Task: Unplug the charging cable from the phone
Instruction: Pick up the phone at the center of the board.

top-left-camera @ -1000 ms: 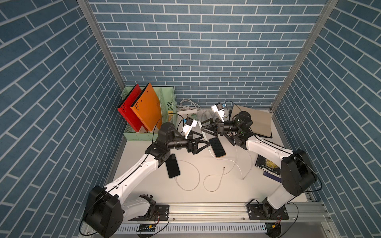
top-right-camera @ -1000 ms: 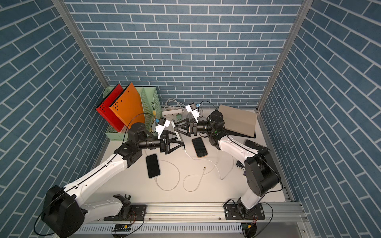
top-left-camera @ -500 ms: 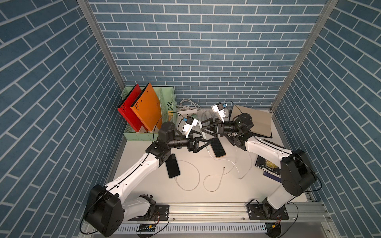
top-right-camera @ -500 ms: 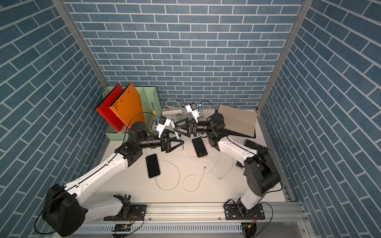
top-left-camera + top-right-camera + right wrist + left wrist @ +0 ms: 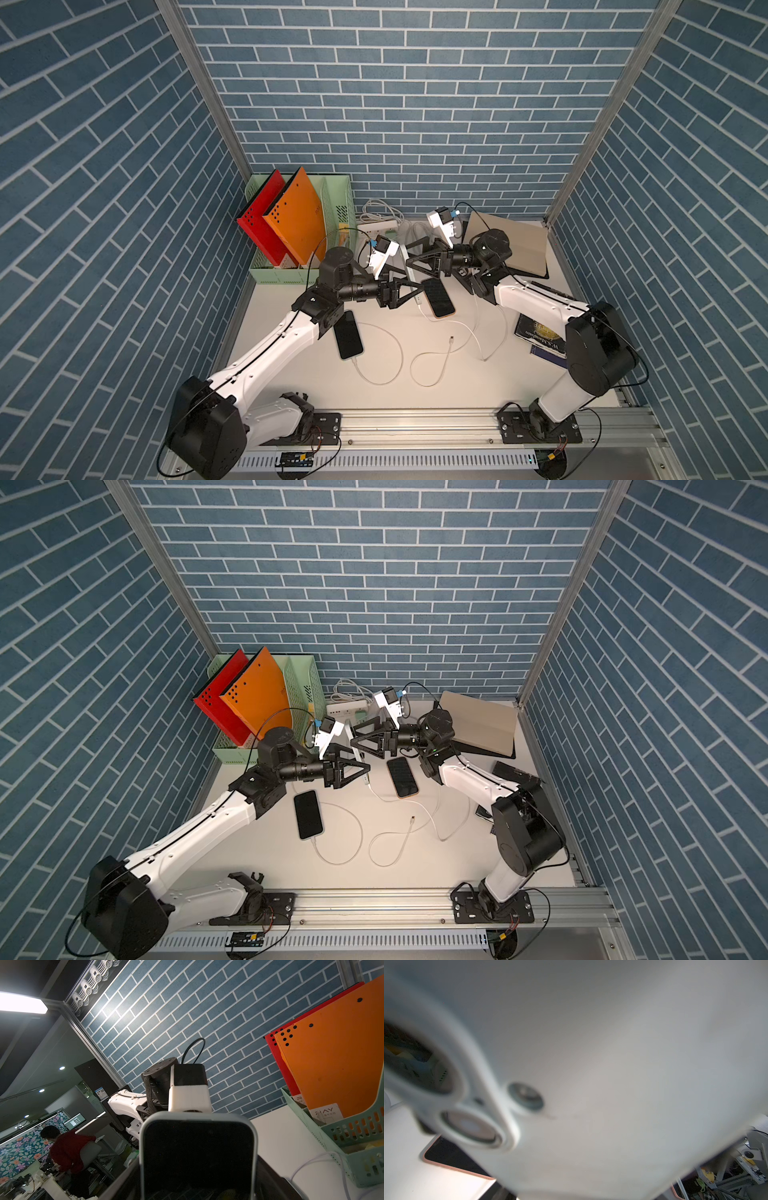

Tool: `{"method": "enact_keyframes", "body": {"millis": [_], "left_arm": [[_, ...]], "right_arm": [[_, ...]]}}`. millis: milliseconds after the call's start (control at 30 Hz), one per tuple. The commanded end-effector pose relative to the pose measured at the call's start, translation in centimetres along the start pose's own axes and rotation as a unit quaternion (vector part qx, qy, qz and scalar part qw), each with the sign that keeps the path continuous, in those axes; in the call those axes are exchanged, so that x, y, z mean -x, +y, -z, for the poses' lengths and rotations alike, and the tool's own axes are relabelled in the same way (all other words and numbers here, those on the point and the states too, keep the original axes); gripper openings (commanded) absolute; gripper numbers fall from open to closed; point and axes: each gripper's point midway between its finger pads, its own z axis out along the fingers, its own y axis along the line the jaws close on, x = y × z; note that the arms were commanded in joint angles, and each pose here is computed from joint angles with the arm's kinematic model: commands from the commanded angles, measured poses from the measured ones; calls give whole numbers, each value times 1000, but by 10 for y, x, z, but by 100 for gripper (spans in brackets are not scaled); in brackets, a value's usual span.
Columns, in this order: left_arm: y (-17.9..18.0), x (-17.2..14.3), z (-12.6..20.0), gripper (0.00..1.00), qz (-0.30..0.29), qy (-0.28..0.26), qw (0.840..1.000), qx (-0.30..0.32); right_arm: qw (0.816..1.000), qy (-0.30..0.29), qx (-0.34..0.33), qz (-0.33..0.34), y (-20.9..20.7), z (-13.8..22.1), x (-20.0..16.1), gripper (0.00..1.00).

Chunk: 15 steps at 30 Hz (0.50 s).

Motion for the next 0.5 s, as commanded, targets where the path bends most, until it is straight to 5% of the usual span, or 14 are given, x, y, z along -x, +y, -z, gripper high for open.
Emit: {"method": "enact_keyframes", "body": {"millis": [0,233,467], "left_arm": [[7,22,12,0,-46,-38,997,44],[38,39,32,0,-24,-80,990,110],[70,51,50,0,9,-122,974,190]], "right_arm": [[1000,-6,-4,-8,13,8,5,80],[999,-2,-52,-3,4,16,-1,94],[985,11,-172,-3,-31,31,-15,91]]}}
